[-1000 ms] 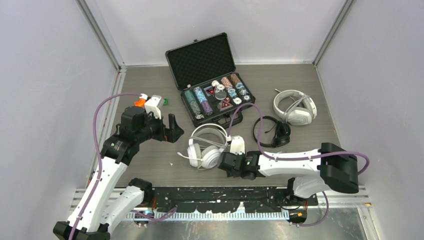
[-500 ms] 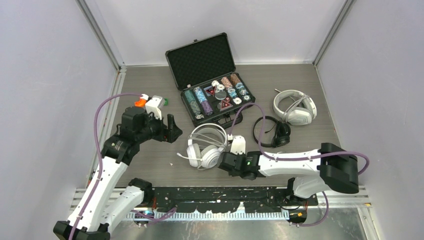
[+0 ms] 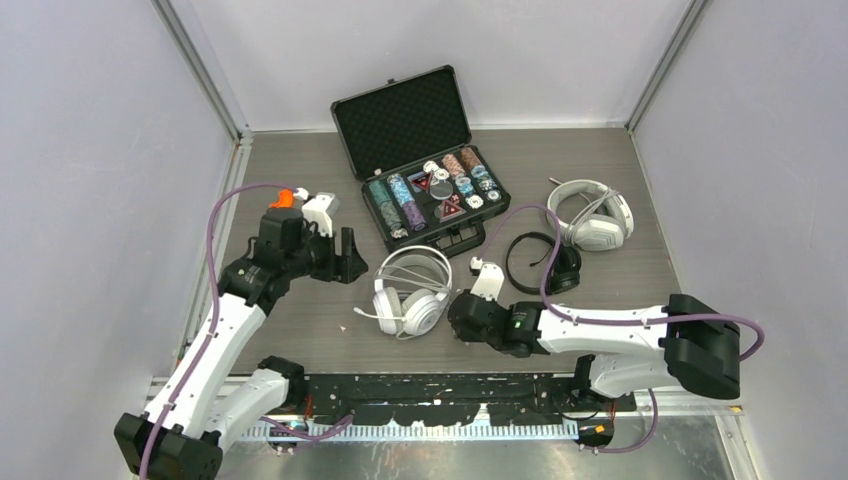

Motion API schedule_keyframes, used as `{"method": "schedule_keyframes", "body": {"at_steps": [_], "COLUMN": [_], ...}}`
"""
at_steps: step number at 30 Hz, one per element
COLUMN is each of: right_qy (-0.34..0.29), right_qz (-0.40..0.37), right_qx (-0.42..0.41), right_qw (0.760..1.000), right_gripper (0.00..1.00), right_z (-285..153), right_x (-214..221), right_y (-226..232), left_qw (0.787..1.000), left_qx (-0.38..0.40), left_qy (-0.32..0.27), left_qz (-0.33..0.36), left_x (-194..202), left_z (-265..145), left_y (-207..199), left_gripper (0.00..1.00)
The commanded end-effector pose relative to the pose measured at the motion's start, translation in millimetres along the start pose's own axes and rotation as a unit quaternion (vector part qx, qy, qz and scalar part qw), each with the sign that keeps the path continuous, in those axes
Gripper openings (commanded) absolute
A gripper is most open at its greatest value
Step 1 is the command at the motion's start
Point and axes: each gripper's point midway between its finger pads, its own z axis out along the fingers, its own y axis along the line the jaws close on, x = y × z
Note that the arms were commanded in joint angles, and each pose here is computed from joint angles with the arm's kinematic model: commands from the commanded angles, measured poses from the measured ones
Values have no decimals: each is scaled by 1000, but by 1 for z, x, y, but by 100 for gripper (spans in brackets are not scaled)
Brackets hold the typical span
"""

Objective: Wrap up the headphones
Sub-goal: Reset both arms

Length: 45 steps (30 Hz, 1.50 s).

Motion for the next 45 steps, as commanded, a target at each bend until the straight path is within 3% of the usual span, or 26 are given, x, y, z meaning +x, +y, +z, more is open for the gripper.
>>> {"method": "schedule_keyframes", "body": {"at_steps": [1,4,9,13,20,24,27,28,29,35,45], "right_qy": [-44,-54,-53,-41,-41,-93,-149,-168,-186,-278,-335], "right_qz": [35,48,20,-4,-53,-79,-87,-88,-82,-28,-2], "right_qx": [-35,-44,20,45,31,10,-14,-21,-33,-78,-128], "right_qw": [998,996,998,998,997,992,985,982,979,957,933], "right_gripper": [1,7,25,27,29,50,78,81,82,85,85], "right_z": [-1,-5,0,-5,-36,-96,-150,-170,-188,-275,-322], "right_x": [-29,-35,-24,-19,-42,-103,-150,-165,-179,-240,-260], "right_y": [27,32,-8,-26,-10,13,22,21,23,15,-6], "left_qw": [1000,1000,1000,1000,999,996,988,985,982,964,951], "left_qx": [17,21,15,11,27,23,28,31,32,54,63], "left_qy": [-9,-5,3,-6,-34,-85,-144,-163,-180,-253,-301], "left_qz": [0,-3,0,6,7,32,48,52,54,60,39], "left_x": [-3,-2,-2,-5,-24,-72,-112,-124,-134,-170,-162], "left_z": [2,5,3,-1,-13,-56,-95,-108,-119,-170,-186], "left_y": [-5,-5,-4,-3,-16,-34,-52,-58,-64,-89,-91], "left_gripper": [70,70,70,69,76,84,90,95,99,100,100]}}
